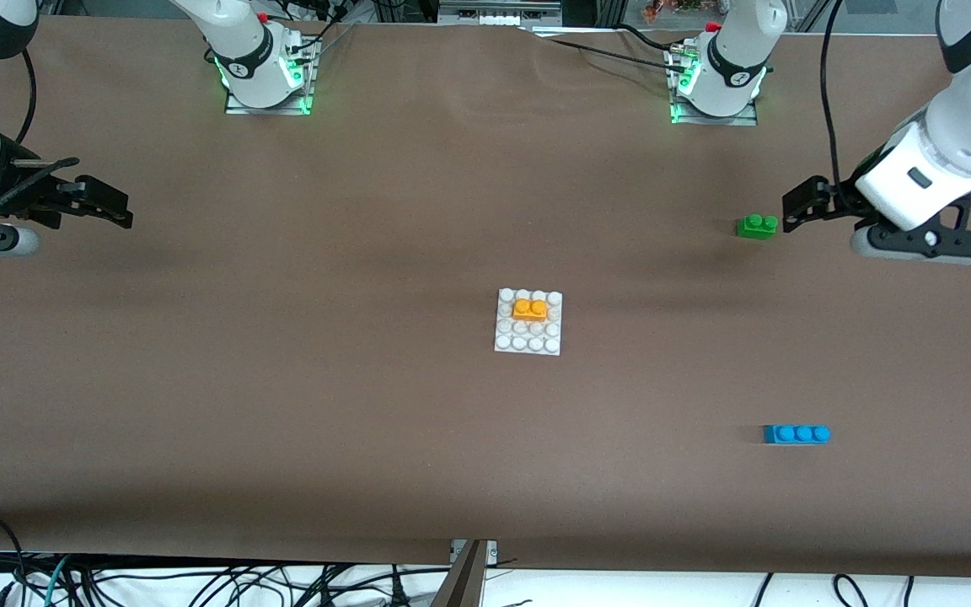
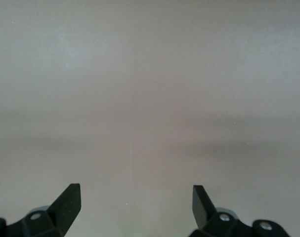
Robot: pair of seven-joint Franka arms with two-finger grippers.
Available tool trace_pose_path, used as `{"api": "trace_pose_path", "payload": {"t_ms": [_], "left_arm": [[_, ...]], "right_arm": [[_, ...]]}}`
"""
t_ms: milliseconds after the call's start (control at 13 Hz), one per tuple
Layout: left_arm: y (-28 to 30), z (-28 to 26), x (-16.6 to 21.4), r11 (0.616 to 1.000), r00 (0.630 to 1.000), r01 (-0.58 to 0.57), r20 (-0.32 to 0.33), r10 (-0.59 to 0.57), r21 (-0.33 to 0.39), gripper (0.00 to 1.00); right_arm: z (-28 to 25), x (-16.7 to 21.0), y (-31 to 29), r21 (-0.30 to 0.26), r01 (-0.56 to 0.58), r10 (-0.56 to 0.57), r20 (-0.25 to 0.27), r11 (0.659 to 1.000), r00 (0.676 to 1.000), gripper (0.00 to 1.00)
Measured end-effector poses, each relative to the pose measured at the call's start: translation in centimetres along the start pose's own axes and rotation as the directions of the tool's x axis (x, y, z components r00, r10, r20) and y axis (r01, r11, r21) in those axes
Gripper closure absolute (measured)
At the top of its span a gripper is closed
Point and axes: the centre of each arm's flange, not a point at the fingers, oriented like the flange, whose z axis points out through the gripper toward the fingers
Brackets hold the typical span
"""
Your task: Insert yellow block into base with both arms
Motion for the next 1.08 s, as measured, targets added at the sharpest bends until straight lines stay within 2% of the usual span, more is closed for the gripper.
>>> {"api": "trace_pose_path", "payload": {"t_ms": [463,1080], "left_arm": [[-4.5,0.4,-1.0,0.997,0.997,0.073,-0.003,-0.073,0.013,0.0],[-3.8,0.5,-1.1,0.998,0.998,0.06,0.017,-0.06,0.018,0.0]], "right_arm": [[0.0,0.0,-0.1,0.0,0.001,-0.001,-0.001,1.0,1.0,0.0],[0.0,0.0,-0.1,0.0,0.002,-0.002,-0.001,1.0,1.0,0.0]]}}
